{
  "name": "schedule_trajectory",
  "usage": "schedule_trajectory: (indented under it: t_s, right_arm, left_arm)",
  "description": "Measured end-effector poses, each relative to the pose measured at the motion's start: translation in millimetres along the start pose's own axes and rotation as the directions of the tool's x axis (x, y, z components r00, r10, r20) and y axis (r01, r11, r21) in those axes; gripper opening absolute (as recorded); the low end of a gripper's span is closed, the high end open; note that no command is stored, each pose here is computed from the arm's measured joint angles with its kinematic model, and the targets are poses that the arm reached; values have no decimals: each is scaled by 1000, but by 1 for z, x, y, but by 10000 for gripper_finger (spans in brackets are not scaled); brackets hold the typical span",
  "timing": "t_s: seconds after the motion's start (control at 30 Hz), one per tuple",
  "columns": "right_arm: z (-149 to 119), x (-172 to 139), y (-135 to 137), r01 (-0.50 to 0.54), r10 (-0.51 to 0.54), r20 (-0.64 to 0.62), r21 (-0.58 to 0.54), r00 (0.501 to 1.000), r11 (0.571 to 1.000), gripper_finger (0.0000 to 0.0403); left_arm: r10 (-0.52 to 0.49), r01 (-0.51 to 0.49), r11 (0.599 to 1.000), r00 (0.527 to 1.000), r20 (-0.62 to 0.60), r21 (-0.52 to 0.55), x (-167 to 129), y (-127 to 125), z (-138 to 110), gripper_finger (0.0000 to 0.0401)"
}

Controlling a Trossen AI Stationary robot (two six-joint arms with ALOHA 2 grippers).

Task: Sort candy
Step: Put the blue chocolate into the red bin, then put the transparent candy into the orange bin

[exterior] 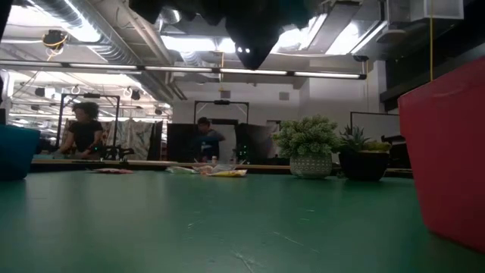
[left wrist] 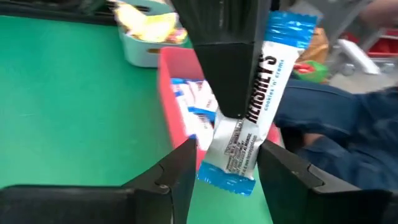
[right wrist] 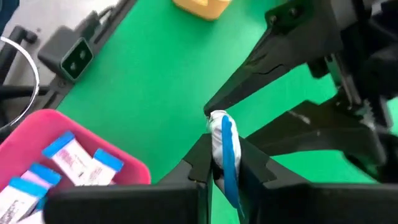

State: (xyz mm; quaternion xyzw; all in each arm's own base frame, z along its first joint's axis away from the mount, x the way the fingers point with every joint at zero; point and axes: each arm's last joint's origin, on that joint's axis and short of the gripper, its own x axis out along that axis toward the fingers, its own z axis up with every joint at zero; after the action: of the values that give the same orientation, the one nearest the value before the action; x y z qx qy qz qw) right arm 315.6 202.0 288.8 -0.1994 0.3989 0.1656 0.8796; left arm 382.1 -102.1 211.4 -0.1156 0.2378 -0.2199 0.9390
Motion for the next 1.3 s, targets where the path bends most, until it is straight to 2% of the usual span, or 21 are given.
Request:
schedule_trajectory:
  t_s: [0.1, 0.17, 0.33, 0.63, 0.83, 0.93, 1.13, 1.3]
  right_arm:
    - [0, -4, 0, -56, 58, -34, 52, 998, 997, 36]
    - [0, -6, 2, -131, 137, -38, 119, 990, 984, 36]
    - [0, -10, 10, -324, 343, -47, 232, 938, 917, 35]
    - [-1, -16, 32, -431, 478, -63, 339, 876, 836, 35]
    - [-2, -20, 44, -434, 492, -70, 378, 868, 818, 35]
    - [-2, -21, 47, -438, 497, -73, 374, 865, 818, 44]
    - [-5, -21, 47, -402, 493, -107, 442, 864, 802, 98]
    - [-13, -21, 45, -337, 456, -183, 452, 871, 826, 153]
  left_arm:
    - [25, -25, 1000, 1000, 10, 1, 0, -1, 0, 155]
    - [28, -28, 999, 1000, 15, 18, 1, -2, 1, 156]
    - [35, -36, 998, 999, 16, 43, 1, -4, 0, 156]
    - [38, -38, 998, 999, 13, 46, 1, -4, 0, 156]
    - [38, -38, 998, 999, 14, 46, 1, -4, 0, 157]
    - [95, -96, 994, 995, 29, 45, 1, -2, 1, 157]
    - [223, -226, 973, 973, 62, 39, 0, 1, 2, 157]
    - [260, -263, 964, 963, 71, 36, 0, 3, 2, 157]
